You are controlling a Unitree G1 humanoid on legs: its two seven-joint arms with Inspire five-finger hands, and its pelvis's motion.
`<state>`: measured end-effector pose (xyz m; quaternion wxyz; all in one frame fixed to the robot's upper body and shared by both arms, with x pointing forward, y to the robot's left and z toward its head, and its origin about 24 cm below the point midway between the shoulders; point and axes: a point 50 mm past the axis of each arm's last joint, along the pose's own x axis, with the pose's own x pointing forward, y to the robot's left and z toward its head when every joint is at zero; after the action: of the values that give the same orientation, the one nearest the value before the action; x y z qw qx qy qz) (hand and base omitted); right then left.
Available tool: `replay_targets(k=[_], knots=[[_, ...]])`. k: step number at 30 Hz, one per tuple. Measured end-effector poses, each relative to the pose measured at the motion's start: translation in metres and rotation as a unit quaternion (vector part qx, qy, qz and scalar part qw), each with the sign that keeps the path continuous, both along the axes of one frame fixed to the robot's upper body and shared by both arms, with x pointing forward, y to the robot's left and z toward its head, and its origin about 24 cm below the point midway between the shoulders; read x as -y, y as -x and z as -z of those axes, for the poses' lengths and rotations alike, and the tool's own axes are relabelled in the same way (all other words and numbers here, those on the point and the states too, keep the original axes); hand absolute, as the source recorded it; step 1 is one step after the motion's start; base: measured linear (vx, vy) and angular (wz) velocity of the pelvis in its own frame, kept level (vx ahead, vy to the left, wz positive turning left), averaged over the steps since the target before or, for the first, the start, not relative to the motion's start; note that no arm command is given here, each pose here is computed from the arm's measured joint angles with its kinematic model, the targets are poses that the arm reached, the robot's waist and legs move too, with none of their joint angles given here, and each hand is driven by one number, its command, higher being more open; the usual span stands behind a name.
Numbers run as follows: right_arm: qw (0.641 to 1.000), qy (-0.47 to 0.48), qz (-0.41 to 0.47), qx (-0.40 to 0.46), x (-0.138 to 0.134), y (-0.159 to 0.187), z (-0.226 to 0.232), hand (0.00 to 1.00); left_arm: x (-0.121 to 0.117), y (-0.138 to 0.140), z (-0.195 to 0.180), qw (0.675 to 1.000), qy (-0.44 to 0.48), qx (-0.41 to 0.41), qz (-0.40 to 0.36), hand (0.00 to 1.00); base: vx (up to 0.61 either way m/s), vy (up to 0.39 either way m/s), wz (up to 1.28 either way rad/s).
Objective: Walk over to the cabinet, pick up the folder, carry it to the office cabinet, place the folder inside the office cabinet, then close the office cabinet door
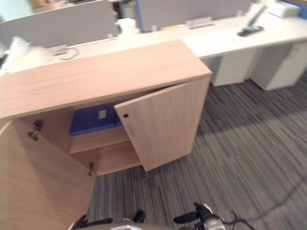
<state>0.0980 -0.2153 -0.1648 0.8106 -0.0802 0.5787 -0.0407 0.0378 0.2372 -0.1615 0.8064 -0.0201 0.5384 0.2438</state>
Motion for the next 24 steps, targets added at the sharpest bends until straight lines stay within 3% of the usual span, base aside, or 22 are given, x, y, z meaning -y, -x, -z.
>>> replay_targets(k=[5, 6, 10, 14, 18, 24], knots=[[0.997, -0.028, 0.071, 0.002, -0.021, 0.010, 0.005, 1.00, 0.009, -0.012, 0.001, 0.999, 0.029, 0.023, -0.038, 1.00, 0.08, -0.117, 0.73], [0.995, -0.036, 0.089, 0.005, -0.025, 0.010, 0.006, 1.00, 0.015, -0.030, 0.000, 0.997, 0.047, 0.051, -0.046, 1.00, 0.03, -0.050, 1.09], [0.991, -0.041, 0.125, 0.022, -0.025, 0.003, 0.004, 1.00, 0.020, -0.059, -0.005, 0.993, 0.058, 0.092, -0.044, 1.00, -0.02, 0.031, 1.04], [0.986, -0.029, 0.160, 0.030, -0.014, 0.003, 0.002, 1.00, 0.023, -0.052, -0.002, 0.995, 0.058, 0.074, -0.023, 1.00, 0.08, 0.164, 0.78], [0.976, -0.050, 0.209, 0.023, -0.022, 0.008, 0.005, 1.00, 0.016, -0.052, -0.003, 0.996, 0.053, 0.072, -0.006, 1.00, 0.12, 0.162, 1.05], [0.966, -0.051, 0.252, 0.037, -0.013, 0.006, 0.003, 1.00, 0.020, -0.019, 0.004, 0.997, 0.066, 0.025, -0.018, 1.00, 0.01, 0.013, 0.67]])
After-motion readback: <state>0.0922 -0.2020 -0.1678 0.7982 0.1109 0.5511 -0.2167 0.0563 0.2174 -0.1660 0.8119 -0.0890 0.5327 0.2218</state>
